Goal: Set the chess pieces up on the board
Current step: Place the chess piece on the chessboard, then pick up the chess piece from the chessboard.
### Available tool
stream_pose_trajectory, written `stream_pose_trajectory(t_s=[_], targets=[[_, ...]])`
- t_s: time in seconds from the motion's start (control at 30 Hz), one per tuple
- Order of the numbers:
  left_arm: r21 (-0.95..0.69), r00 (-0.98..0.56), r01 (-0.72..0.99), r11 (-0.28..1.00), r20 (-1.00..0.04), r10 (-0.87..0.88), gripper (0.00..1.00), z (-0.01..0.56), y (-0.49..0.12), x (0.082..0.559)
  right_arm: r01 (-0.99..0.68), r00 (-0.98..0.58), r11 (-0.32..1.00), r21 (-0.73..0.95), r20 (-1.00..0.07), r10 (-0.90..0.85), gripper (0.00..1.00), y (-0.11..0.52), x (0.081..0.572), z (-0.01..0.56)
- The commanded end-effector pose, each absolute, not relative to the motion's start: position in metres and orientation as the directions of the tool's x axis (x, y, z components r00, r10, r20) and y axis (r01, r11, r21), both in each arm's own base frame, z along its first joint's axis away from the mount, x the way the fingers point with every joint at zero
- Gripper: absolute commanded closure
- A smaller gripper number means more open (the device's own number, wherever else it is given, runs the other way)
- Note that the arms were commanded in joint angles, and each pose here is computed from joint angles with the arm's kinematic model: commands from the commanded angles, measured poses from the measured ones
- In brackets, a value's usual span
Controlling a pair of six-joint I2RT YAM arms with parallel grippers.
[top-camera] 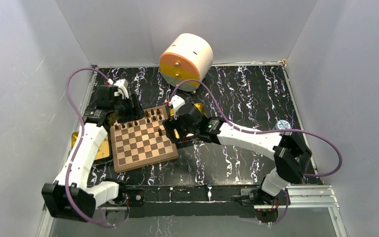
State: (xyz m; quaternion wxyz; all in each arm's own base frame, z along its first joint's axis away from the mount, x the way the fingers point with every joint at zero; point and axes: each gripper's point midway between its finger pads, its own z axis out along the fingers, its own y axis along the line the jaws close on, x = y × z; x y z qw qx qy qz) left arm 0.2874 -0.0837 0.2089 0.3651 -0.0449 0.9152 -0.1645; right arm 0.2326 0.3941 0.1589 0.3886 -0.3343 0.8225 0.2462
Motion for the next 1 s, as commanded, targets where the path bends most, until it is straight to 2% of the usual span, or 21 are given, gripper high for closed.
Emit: stream_pose_trajectory(t_s=[0.0, 0.1, 0.33, 0.57, 0.97], targets=[[-0.367, -0.799, 0.066, 0.928, -0.576, -0.171, 0.39, 0.195, -0.096, 0.282, -0.705, -0.462, 0.691, 0.159, -0.842, -0.278, 0.02, 0.378, 0.234, 0.185], [-0.37, -0.819, 0.072, 0.926, -0.552, -0.157, 0.42, 0.19, -0.102, 0.284, -0.7, -0.476, 0.691, 0.179, -0.839, -0.265, 0.01, 0.369, 0.227, 0.189], [-0.327, -0.857, 0.105, 0.939, -0.509, -0.081, 0.57, 0.173, -0.128, 0.285, -0.686, -0.475, 0.699, 0.205, -0.853, -0.217, 0.01, 0.353, 0.219, 0.197], [-0.249, -0.875, 0.153, 0.956, -0.484, 0.014, 0.65, 0.153, -0.155, 0.287, -0.681, -0.455, 0.707, 0.193, -0.868, -0.201, 0.01, 0.344, 0.219, 0.199], [-0.169, -0.904, 0.178, 0.97, -0.417, 0.093, 0.61, 0.115, -0.165, 0.281, -0.661, -0.444, 0.735, 0.153, -0.869, -0.219, 0.01, 0.33, 0.22, 0.189]])
